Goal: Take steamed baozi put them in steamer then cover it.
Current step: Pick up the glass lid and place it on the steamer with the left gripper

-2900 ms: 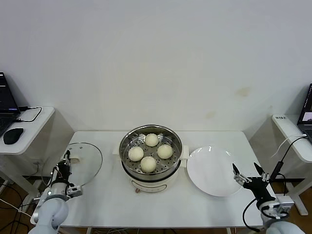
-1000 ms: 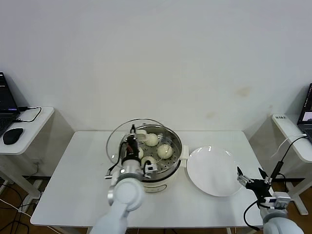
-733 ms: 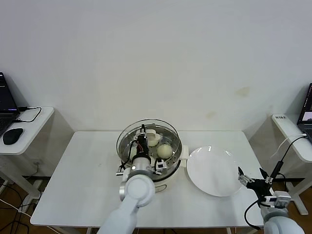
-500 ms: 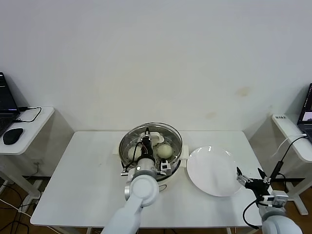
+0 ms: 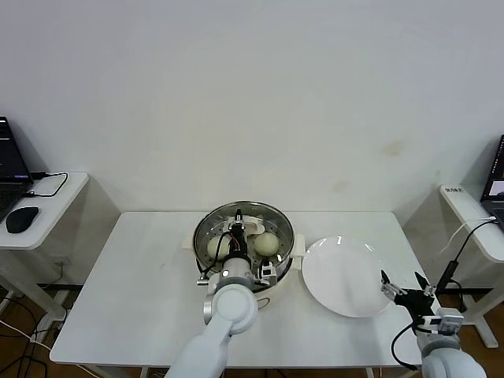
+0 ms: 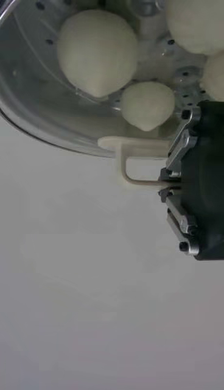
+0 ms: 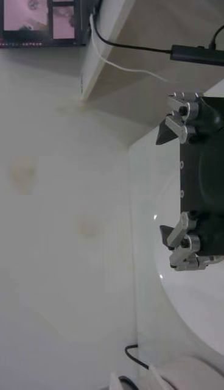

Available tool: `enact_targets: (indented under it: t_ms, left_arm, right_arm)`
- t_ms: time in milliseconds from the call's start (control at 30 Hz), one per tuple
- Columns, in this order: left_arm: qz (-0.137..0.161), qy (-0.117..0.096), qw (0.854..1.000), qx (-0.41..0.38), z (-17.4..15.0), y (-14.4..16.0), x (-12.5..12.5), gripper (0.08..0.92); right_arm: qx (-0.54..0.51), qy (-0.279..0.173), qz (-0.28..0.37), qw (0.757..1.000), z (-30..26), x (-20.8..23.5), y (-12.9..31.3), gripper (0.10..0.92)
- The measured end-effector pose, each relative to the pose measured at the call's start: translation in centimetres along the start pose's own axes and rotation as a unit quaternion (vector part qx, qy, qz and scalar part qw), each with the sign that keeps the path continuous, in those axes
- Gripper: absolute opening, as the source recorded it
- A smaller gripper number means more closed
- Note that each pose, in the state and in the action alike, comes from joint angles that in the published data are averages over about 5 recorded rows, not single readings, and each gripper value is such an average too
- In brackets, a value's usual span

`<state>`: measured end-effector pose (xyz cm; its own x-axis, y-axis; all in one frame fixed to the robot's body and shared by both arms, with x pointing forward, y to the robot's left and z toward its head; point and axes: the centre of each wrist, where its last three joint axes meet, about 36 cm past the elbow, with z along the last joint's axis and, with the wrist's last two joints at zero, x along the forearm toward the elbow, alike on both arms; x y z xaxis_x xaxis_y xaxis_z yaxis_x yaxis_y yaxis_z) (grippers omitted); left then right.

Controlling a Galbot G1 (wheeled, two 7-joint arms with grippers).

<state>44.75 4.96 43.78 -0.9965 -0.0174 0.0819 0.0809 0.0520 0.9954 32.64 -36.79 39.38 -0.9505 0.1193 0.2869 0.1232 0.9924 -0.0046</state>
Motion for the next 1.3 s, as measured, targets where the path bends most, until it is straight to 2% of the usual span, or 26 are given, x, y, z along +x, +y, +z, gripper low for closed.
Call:
enact_targets:
  t_ms: [767, 1300]
  left_arm:
    - [-0.008, -0.008, 1.000, -0.021, 0.5, -1.2, 0.3, 0.151]
    - [-0.016, -0.015, 1.000, -0.017, 1.1, -0.9, 1.2, 0.591]
  right_arm:
    - [0.000, 0.000, 0.000, 1.000, 0.4, 0.1, 0.2, 0.823]
    - [0.000, 0.002, 0.003, 1.000, 0.6, 0.2, 0.0, 0.823]
